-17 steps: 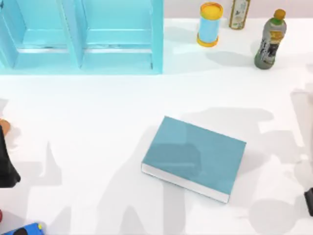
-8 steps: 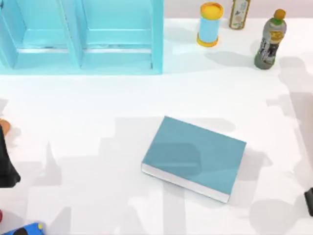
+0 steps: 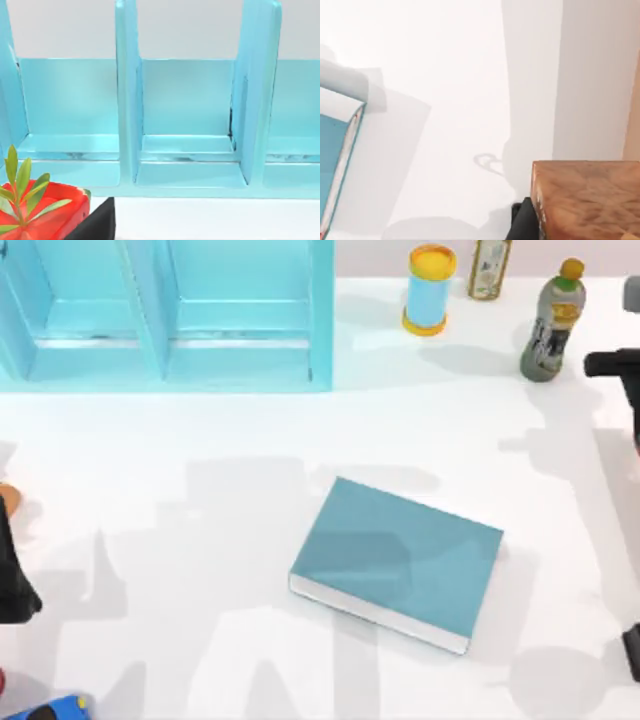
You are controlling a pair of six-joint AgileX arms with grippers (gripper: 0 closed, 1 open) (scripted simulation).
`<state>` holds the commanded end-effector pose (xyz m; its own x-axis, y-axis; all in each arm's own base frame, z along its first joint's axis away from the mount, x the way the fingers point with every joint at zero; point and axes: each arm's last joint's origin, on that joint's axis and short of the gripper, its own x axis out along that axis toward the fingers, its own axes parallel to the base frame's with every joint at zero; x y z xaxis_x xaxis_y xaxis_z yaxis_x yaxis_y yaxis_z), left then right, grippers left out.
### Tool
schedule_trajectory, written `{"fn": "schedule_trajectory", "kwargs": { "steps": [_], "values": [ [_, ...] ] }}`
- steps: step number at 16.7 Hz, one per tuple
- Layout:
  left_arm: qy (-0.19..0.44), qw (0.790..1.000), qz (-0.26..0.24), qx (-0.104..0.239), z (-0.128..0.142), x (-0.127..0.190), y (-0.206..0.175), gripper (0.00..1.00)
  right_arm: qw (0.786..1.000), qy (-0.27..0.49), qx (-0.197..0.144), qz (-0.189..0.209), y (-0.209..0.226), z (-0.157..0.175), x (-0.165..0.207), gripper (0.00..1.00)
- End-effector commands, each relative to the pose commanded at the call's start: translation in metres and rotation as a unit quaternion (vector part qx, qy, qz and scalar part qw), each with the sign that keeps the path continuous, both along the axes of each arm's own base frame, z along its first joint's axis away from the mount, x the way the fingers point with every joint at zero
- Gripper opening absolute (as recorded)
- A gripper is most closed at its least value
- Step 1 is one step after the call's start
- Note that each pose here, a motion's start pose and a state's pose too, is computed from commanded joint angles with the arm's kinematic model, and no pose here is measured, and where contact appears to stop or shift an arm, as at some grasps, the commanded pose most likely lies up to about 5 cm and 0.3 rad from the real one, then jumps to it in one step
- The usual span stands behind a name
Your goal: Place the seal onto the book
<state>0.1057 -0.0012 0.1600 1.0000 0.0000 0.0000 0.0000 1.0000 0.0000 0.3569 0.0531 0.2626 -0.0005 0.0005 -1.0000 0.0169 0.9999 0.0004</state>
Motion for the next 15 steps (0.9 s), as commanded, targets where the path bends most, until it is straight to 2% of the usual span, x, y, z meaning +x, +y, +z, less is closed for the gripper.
{"fn": "schedule_trajectory", "kwargs": {
  "steps": [5, 10, 12, 15],
  "values": [
    [0.000, 1.000, 0.000, 0.000, 0.000, 0.000, 0.000, 1.00, 1.000, 0.004, -0.003, -0.001, 0.083, -0.027, 0.000, 0.00],
    [0.000, 1.000, 0.000, 0.000, 0.000, 0.000, 0.000, 1.00, 1.000, 0.002, -0.003, 0.000, 0.179, -0.053, -0.029, 0.00],
    [0.000, 1.000, 0.000, 0.000, 0.000, 0.000, 0.000, 1.00, 1.000, -0.001, -0.001, 0.000, 0.200, -0.064, -0.037, 0.00],
    [0.000, 1.000, 0.000, 0.000, 0.000, 0.000, 0.000, 1.00, 1.000, -0.001, -0.001, 0.000, 0.207, -0.069, -0.040, 0.00]
  ]
}}
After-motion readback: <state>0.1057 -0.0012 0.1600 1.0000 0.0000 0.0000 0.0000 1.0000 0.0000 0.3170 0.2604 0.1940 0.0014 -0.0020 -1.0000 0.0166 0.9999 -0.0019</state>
